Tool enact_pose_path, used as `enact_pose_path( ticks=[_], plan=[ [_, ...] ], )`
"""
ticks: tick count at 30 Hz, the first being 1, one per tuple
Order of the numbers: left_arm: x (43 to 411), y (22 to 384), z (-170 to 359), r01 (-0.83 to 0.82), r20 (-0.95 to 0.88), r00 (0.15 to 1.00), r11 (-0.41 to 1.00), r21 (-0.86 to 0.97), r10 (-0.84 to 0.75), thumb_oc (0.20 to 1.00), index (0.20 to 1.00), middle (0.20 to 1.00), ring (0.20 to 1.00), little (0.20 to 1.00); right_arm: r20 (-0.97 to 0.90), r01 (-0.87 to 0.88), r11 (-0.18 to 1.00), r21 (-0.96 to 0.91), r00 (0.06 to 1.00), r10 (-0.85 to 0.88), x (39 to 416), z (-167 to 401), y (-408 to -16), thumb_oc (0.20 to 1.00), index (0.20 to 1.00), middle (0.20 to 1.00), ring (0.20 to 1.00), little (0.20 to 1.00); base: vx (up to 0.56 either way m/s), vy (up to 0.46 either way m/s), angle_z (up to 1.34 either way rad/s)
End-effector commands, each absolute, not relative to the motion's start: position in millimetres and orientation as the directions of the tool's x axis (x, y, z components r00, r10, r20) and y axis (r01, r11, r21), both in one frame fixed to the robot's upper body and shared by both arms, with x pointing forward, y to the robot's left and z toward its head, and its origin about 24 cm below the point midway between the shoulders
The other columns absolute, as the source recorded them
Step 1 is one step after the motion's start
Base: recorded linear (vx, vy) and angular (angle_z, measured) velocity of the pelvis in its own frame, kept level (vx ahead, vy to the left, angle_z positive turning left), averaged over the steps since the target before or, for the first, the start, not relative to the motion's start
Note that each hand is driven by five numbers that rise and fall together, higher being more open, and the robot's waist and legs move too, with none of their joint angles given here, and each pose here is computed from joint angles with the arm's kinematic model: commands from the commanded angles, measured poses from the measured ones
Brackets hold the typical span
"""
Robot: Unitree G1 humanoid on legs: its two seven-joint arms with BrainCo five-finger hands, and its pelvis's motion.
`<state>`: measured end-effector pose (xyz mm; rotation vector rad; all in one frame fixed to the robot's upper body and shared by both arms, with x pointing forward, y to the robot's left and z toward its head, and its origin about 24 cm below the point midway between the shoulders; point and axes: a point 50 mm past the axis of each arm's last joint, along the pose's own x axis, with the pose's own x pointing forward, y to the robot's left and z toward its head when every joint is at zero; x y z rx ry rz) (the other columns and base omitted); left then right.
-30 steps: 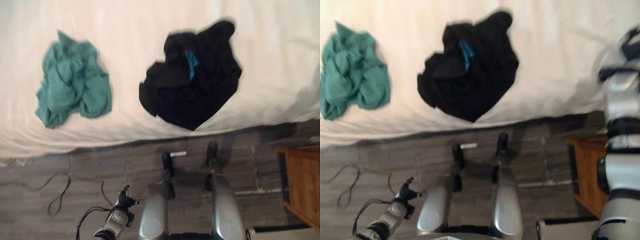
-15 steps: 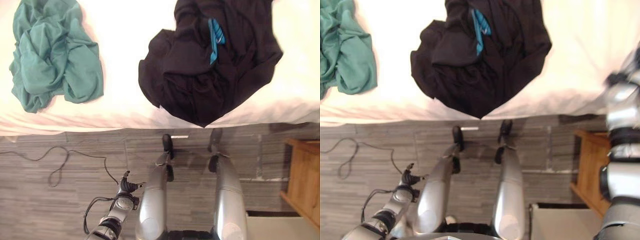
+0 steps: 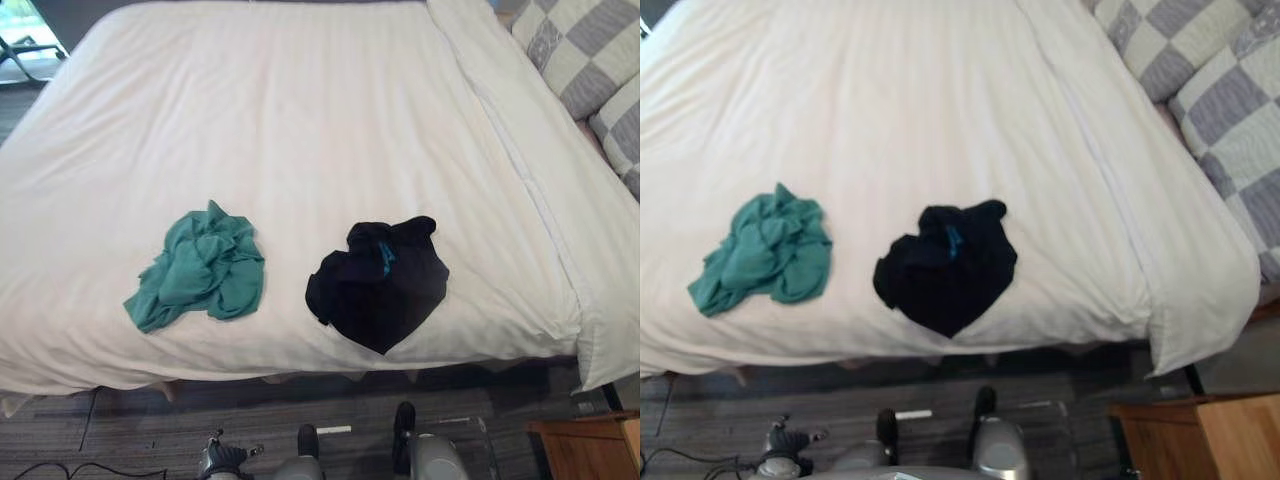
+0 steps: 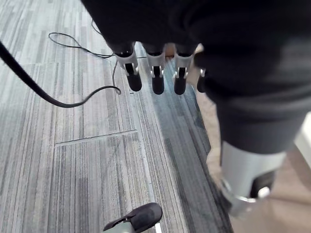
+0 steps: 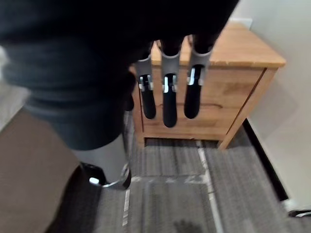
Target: Tidy up the quilt and then pick up the clothes from the bed and put them into the laundry hamper.
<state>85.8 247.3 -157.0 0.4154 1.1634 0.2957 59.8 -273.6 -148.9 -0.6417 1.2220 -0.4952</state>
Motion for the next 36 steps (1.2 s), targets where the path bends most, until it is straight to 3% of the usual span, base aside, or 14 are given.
enact_pose_path(
  ticks=[1, 3, 8, 16, 20, 27, 31, 32, 34, 35, 36],
  plan=[
    [92.2, 255.7, -153.4, 0.025, -0.807, 0.383, 0.868, 0.496, 0.45, 1.0, 1.0, 1.0, 1.0, 1.0, -0.612, 0.035, 0.718, -0.695, 0.494, -0.617, 136.9, -125.0, -284.7, 1.0, 1.0, 1.0, 1.0, 1.0, -0.01, 0.188, 0.2],
    [82.9, 261.9, -154.4, 0.004, -0.807, 0.334, 0.856, 0.517, 0.486, 1.0, 1.0, 1.0, 1.0, 1.0, -0.619, -0.062, 0.723, -0.688, 0.571, -0.539, 154.0, -123.2, -272.1, 1.0, 1.0, 1.0, 1.0, 1.0, -0.04, 0.178, 0.22],
    [67.0, 271.6, -154.8, 0.031, -0.807, 0.276, 0.834, 0.551, 0.523, 1.0, 1.0, 1.0, 1.0, 1.0, -0.65, -0.131, 0.735, -0.665, 0.586, -0.484, 160.3, -125.5, -261.4, 1.0, 1.0, 1.0, 1.0, 1.0, -0.03, 0.402, 0.44],
    [67.8, 279.4, -152.4, 0.104, -0.788, 0.248, 0.793, 0.6, 0.564, 1.0, 1.0, 1.0, 1.0, 1.0, -0.744, -0.089, 0.815, -0.572, 0.474, -0.471, 135.7, -139.7, -254.3, 1.0, 1.0, 1.0, 1.0, 1.0, -0.07, 0.661, 0.17],
    [90.8, 293.9, -141.8, 0.039, -0.748, 0.324, 0.782, 0.622, 0.579, 1.0, 1.0, 1.0, 1.0, 1.0, -0.748, -0.099, 0.847, -0.523, 0.53, -0.4, 147.9, -138.9, -237.4, 1.0, 1.0, 1.0, 1.0, 1.0, -0.15, 0.496, -0.91],
    [99.5, 309.4, -133.0, -0.004, -0.722, 0.335, 0.767, 0.641, 0.605, 1.0, 1.0, 1.0, 1.0, 1.0, -0.777, 0.059, 0.877, -0.477, 0.438, -0.452, 121.3, -145.1, -248.2, 1.0, 1.0, 1.0, 1.0, 1.0, 0.01, 0.217, 0.3],
    [105.0, 345.2, -109.7, -0.24, -0.608, 0.344, 0.693, 0.68, 0.715, 1.0, 1.0, 1.0, 1.0, 1.0, -0.716, 0.271, 0.806, -0.526, 0.37, -0.592, 109.5, -133.8, -288.0, 1.0, 1.0, 1.0, 1.0, 1.0, 0.07, 0.011, 0.02],
    [117.8, 363.2, -89.7, -0.318, -0.514, 0.405, 0.643, 0.696, 0.756, 1.0, 1.0, 1.0, 1.0, 1.0, -0.665, 0.35, 0.753, -0.557, 0.356, -0.657, 106.2, -123.1, -309.8, 1.0, 1.0, 1.0, 1.0, 1.0, 0.09, -0.011, -0.25],
    [117.4, 363.1, -89.8, -0.317, -0.515, 0.404, 0.643, 0.697, 0.756, 1.0, 1.0, 1.0, 1.0, 1.0, -0.665, 0.35, 0.753, -0.557, 0.355, -0.657, 105.7, -123.2, -309.8, 1.0, 1.0, 1.0, 1.0, 1.0, 0.06, -0.016, -0.11],
    [139.3, 376.2, -61.1, -0.364, -0.375, 0.509, 0.589, 0.722, 0.775, 1.0, 1.0, 1.0, 1.0, 1.0, -0.595, 0.407, 0.697, -0.591, 0.364, -0.717, 107.3, -108.7, -331.1, 1.0, 1.0, 1.0, 1.0, 1.0, 0.05, -0.02, 0.01],
    [138.2, 376.0, -61.4, -0.362, -0.376, 0.508, 0.588, 0.723, 0.775, 1.0, 1.0, 1.0, 1.0, 1.0, -0.595, 0.405, 0.697, -0.592, 0.363, -0.717, 106.5, -108.8, -331.0, 1.0, 1.0, 1.0, 1.0, 1.0, 0.11, -0.054, -0.02]
  ],
)
